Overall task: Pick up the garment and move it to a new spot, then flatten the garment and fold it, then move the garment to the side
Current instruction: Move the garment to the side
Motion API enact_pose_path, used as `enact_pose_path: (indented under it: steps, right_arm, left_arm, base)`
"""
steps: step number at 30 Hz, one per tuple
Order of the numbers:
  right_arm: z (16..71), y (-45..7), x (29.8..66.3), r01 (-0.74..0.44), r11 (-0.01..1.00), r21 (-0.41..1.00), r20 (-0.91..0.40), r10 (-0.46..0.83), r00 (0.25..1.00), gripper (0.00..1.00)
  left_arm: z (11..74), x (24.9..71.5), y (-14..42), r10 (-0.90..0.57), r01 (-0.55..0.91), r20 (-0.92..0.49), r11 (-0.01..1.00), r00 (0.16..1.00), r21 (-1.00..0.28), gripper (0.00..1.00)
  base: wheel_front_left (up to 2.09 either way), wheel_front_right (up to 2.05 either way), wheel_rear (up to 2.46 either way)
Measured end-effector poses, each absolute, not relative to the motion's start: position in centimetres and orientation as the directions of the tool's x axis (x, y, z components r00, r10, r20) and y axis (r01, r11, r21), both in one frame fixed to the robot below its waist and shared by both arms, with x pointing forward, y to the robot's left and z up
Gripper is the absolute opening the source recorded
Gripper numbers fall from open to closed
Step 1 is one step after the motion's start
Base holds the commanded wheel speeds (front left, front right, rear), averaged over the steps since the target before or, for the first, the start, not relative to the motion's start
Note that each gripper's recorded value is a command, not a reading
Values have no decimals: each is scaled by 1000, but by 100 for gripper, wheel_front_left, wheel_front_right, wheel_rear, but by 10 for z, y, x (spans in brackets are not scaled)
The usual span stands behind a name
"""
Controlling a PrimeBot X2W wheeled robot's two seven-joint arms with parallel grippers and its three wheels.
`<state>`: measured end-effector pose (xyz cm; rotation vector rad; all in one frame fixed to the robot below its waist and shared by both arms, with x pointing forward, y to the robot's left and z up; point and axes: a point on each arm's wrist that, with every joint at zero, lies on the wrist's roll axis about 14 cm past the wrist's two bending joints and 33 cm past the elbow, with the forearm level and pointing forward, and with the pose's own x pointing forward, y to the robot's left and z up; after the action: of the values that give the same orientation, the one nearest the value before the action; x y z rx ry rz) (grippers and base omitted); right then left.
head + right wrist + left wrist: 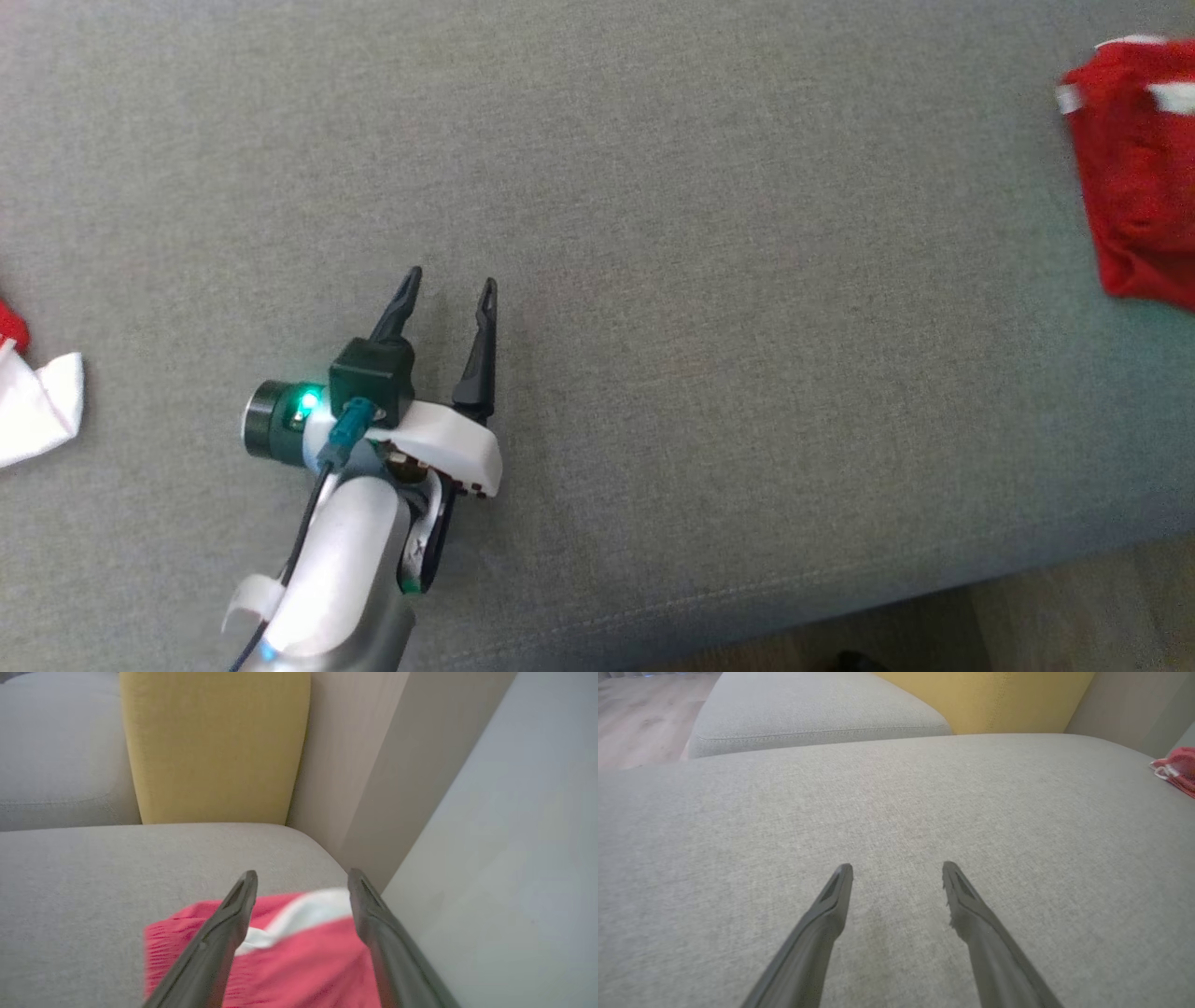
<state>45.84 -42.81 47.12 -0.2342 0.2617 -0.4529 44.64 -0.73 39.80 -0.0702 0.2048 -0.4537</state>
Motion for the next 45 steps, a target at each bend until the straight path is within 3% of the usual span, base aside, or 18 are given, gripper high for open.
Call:
enact_pose_path:
  steps: [9,20,30,45]
  right_arm:
    - [508,-347,501,249,943,-220,-47,-266,963,100]
    - [491,-204,501,-63,996,-68,-29,61,998,100]
    - [453,-157,460,-136,990,34,-119,139,983,100]
    - [453,-161,418,-102,989,104,-118,114,986,100]
  left_arm:
    - [414,447,14,-378,367,-154,925,913,-94,100]
    - [426,428,72,-208,198,-157,977,965,-81,100]
    - [433,398,122,-55,45,-158,997,986,-64,100]
    - [449,374,142,6,-13,-117,998,993,-60,100]
  base:
    - [0,0,0]
    - [0,0,0]
    - [0,0,0]
    - [0,0,0]
